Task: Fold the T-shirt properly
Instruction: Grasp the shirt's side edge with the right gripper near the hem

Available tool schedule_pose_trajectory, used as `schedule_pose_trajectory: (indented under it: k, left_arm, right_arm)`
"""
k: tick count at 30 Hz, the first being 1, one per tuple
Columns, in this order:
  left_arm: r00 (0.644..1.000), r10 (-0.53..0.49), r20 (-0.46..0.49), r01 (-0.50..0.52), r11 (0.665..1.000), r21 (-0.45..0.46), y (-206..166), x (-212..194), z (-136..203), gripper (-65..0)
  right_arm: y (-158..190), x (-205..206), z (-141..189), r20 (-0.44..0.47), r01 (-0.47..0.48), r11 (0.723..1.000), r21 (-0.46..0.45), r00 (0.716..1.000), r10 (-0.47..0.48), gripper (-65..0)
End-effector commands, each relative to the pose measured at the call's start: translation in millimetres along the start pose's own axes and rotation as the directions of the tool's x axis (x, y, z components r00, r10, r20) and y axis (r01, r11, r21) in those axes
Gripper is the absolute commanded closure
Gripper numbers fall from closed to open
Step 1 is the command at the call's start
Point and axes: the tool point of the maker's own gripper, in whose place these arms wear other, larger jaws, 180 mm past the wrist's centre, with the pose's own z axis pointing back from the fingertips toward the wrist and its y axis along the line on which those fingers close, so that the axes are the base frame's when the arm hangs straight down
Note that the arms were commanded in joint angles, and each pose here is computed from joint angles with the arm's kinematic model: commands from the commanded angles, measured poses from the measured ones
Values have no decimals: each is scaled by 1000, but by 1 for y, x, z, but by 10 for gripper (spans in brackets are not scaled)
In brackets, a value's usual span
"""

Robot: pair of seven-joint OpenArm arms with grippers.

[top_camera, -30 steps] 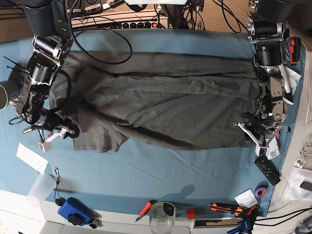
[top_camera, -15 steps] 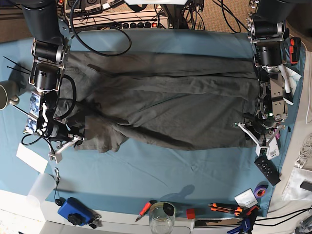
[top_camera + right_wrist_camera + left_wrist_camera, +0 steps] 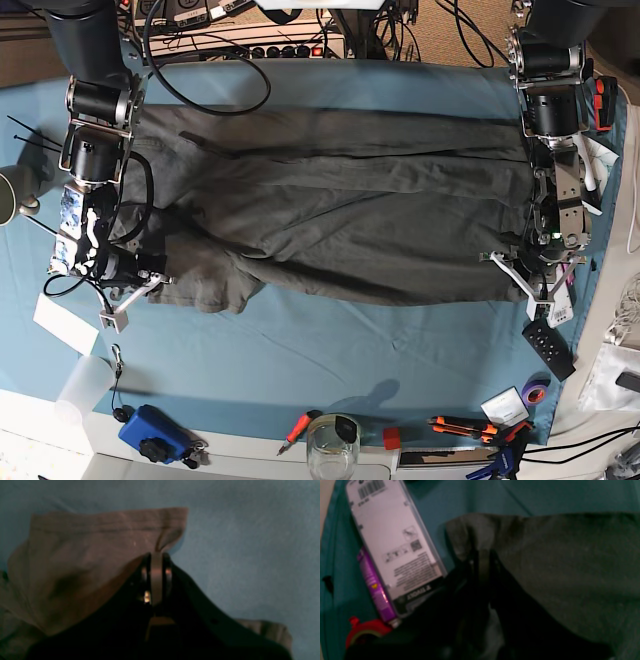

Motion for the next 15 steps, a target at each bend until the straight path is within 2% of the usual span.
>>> schedule_pose_trajectory:
  k: [1, 8, 15]
  left_arm:
    - [1000, -10, 15, 10, 1000, 10, 4, 13, 4, 0]
    - [996, -43, 84, 41, 999, 18, 1, 46, 23, 0]
    - [993, -67, 92, 65, 997, 28, -1, 61, 39, 0]
  right_arm:
    - [-1, 35, 16, 91, -18, 1000, -1, 996, 18, 0]
    - [18, 62, 43, 169, -95, 995, 6, 981, 93, 0]
    - [24, 64, 54, 149, -124, 992, 2, 981, 123, 0]
